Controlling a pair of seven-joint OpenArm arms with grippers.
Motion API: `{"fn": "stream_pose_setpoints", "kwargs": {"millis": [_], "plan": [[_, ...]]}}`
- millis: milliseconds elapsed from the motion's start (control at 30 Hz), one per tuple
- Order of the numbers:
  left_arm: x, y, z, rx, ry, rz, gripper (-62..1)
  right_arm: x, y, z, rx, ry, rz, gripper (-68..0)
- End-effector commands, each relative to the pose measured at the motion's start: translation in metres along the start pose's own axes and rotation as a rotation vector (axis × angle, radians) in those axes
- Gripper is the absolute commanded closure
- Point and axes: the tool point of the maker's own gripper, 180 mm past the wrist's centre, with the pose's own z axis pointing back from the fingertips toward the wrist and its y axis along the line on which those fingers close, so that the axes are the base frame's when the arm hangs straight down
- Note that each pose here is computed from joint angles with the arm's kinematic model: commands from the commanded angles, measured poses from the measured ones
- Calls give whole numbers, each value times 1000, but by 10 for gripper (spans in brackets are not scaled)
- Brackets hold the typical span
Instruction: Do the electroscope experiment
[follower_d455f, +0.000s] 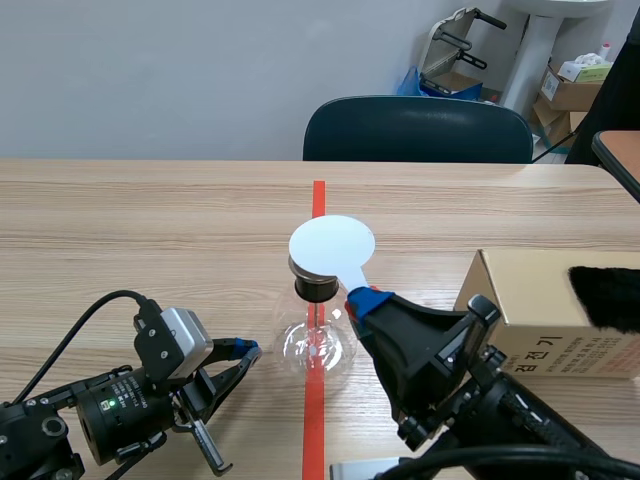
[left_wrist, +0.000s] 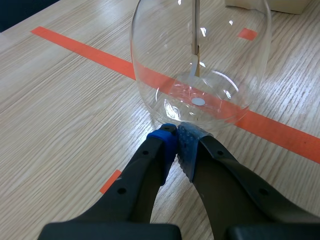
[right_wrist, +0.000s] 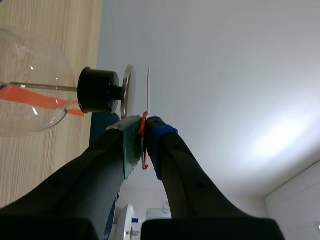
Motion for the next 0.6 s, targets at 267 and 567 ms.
{"fn": "stream_pose_setpoints", "kwargs": {"millis": [267, 567], "plan": [[9, 5, -2, 9, -31, -3, -41, -2, -7, -1, -25, -13, 19, -11], [9, 5, -2, 9, -31, -3, -41, -2, -7, -1, -25, -13, 19, -11]]}}
